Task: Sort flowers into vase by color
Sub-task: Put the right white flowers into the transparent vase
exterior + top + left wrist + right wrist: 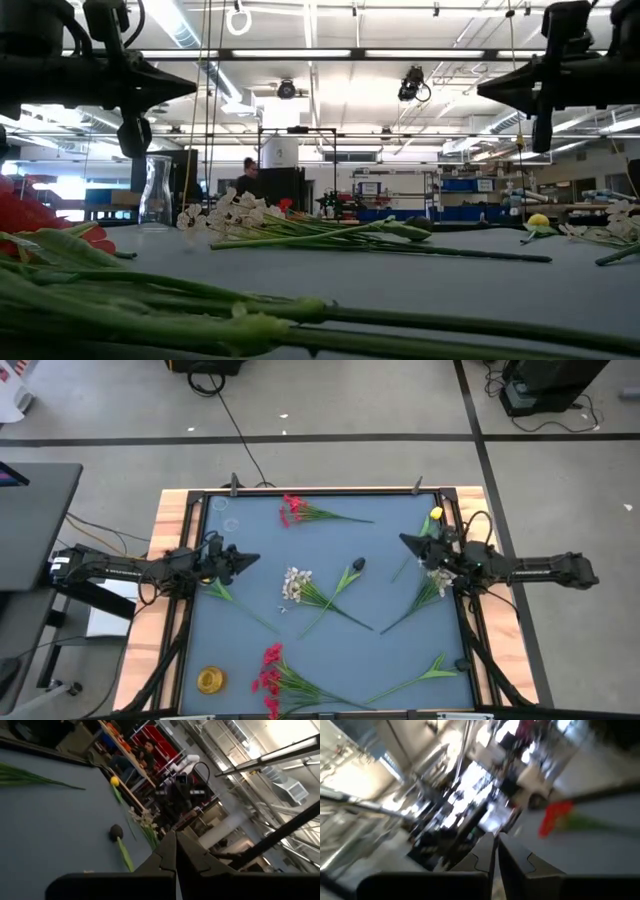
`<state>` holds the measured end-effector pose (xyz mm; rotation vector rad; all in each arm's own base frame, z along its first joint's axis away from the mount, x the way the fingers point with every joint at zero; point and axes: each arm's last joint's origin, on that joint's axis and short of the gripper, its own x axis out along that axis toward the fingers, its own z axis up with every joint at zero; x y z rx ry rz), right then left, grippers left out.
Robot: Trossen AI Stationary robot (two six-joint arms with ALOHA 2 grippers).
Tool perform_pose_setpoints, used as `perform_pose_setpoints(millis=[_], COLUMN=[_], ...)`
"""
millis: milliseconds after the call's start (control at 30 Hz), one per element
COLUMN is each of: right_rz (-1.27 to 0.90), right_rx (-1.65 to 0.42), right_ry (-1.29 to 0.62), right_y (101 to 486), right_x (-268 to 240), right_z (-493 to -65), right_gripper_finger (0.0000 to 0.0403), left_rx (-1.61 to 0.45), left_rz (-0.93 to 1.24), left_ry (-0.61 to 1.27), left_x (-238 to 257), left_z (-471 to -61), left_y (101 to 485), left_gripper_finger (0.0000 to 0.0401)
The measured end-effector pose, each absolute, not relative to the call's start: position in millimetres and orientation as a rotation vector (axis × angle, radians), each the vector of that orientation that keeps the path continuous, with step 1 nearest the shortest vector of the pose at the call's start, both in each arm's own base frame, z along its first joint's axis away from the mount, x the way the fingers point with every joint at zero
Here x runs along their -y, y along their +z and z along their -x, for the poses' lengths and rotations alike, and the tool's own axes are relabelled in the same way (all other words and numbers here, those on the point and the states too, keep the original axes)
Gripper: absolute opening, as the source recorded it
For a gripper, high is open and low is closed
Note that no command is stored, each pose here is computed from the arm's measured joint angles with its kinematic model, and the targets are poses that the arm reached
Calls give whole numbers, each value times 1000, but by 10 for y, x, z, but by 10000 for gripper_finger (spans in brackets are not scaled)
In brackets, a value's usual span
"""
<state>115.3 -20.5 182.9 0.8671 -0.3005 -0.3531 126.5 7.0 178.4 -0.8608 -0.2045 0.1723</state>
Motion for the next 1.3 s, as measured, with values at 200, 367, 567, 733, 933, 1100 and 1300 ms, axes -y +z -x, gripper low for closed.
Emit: perform_pose_setpoints(millis=[200, 367, 567, 733, 933, 1100, 1300], right_rz=[-926, -894, -709, -751, -869, -1031, -1245], right_rx=[232, 198, 144, 50, -389, -717, -914], right_ry=[-398, -465, -541, -656, -802, -931, -1042], right_y=[1949, 2184, 2421, 2542, 2526, 2464, 2270], right_x=[227, 299, 448, 623, 712, 709, 563], right_z=[-1333, -1585, -1892, -2056, -2163, -2174, -2164], right_gripper_finger=[12, 14, 24, 14, 9, 16, 61], left_rx=[204, 202, 196, 201, 208, 227, 230], left_rz=[853, 850, 801, 792, 758, 714, 588], left_ry=[173, 186, 192, 210, 218, 257, 311], left_x=[-70, -73, -74, -79, -81, -93, -105], left_z=[-1265, -1265, -1265, -1264, -1262, -1258, -1253], left_y=[1785, 1778, 1777, 1776, 1784, 1794, 1803], left_gripper_finger=[5, 5, 5, 5, 5, 5, 5])
